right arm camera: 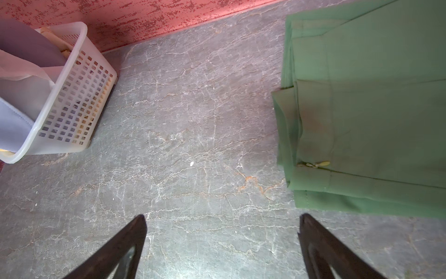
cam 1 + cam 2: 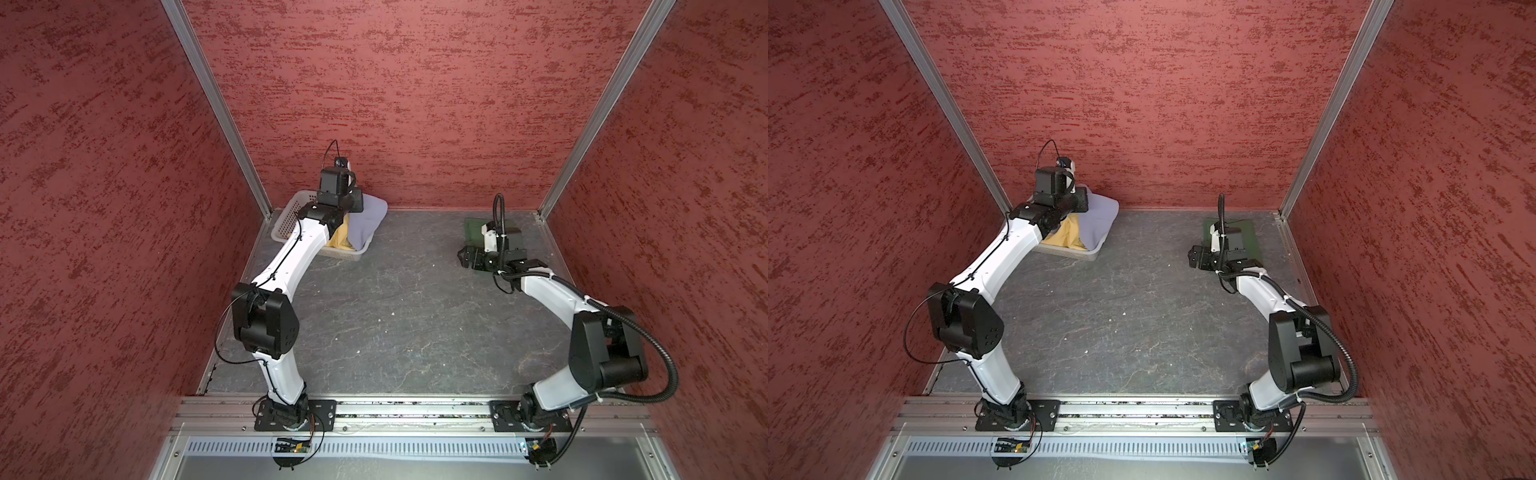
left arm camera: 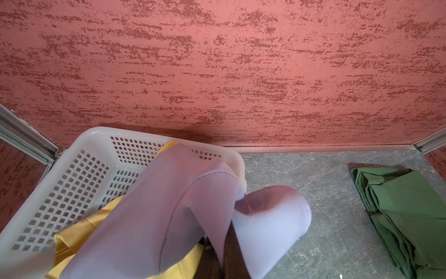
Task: Fold and stack skirts
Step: Pick up the skirt from the basket, then flatten out the skirt at the center of the table.
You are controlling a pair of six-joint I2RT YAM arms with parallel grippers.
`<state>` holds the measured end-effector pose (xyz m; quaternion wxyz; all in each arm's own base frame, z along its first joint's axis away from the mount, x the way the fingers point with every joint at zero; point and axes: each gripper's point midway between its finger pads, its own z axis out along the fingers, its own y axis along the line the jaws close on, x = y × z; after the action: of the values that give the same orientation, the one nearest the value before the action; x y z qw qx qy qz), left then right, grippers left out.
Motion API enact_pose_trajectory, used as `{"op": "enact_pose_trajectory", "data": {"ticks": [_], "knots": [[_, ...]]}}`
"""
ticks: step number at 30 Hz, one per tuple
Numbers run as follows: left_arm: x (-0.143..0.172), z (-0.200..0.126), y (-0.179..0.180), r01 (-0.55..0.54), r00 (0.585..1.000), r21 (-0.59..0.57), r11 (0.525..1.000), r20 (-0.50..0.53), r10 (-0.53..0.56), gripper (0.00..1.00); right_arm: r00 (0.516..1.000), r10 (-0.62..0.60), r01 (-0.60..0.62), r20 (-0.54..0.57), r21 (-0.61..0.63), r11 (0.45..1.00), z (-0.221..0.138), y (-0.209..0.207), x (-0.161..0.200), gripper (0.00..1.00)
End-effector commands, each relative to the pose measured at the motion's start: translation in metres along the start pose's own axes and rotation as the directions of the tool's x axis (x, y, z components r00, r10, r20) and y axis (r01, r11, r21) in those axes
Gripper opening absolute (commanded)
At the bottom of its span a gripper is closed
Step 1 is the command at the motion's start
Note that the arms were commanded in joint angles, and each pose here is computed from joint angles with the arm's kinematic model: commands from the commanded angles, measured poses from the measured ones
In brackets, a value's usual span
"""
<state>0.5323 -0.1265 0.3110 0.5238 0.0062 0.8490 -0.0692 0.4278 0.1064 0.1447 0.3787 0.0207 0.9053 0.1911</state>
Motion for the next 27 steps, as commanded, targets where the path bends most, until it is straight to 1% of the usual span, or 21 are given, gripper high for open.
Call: {"op": "enact_pose_trajectory", "data": {"ticks": [1, 9, 12, 16, 18, 21, 23, 26, 27], "knots": [[-0.054, -0.032, -0.023, -0.009, 0.984, 0.088, 0.996, 0.179, -0.007, 0.0, 1.0, -0.005, 0.005, -0.005, -0.018, 1.0, 0.001, 0.005, 0.001, 0.99], [-0.11, -0.073, -0.056, -0.055, 0.948, 0.203, 0.978, 0.317, -0.013, 0.0, 1.0, -0.001, 0.001, -0.009, -0.026, 1.0, 0.004, 0.007, 0.002, 0.99], [-0.12, -0.092, -0.075, -0.096, 0.937, 0.262, 0.96, 0.35, -0.002, 0.0, 1.0, -0.002, 0.002, -0.01, -0.022, 1.0, 0.005, 0.007, 0.002, 0.99], [-0.12, -0.122, -0.111, -0.179, 0.926, 0.355, 0.918, 0.377, 0.035, 0.0, 1.0, 0.006, -0.006, -0.002, 0.024, 1.0, 0.005, -0.001, 0.001, 0.99], [-0.112, -0.135, -0.13, -0.224, 0.926, 0.401, 0.888, 0.373, 0.065, 0.0, 1.0, 0.02, -0.02, 0.001, 0.055, 0.998, 0.005, -0.006, 0.0, 0.99], [-0.087, -0.149, -0.162, -0.292, 0.928, 0.489, 0.822, 0.354, 0.119, 0.0, 0.999, 0.041, -0.042, 0.009, 0.091, 0.995, 0.005, -0.012, -0.003, 0.99], [-0.06, -0.154, -0.181, -0.321, 0.933, 0.547, 0.773, 0.323, 0.159, 0.0, 0.999, 0.051, -0.053, 0.016, 0.118, 0.992, 0.003, -0.016, -0.005, 0.99], [-0.01, -0.147, -0.2, -0.347, 0.937, 0.587, 0.731, 0.254, 0.24, 0.0, 0.998, 0.063, -0.067, 0.025, 0.171, 0.983, -0.001, -0.025, -0.006, 0.99], [0.007, -0.143, -0.204, -0.351, 0.936, 0.594, 0.724, 0.226, 0.268, 0.0, 0.998, 0.064, -0.068, 0.026, 0.188, 0.98, -0.003, -0.028, -0.007, 0.99]]}}
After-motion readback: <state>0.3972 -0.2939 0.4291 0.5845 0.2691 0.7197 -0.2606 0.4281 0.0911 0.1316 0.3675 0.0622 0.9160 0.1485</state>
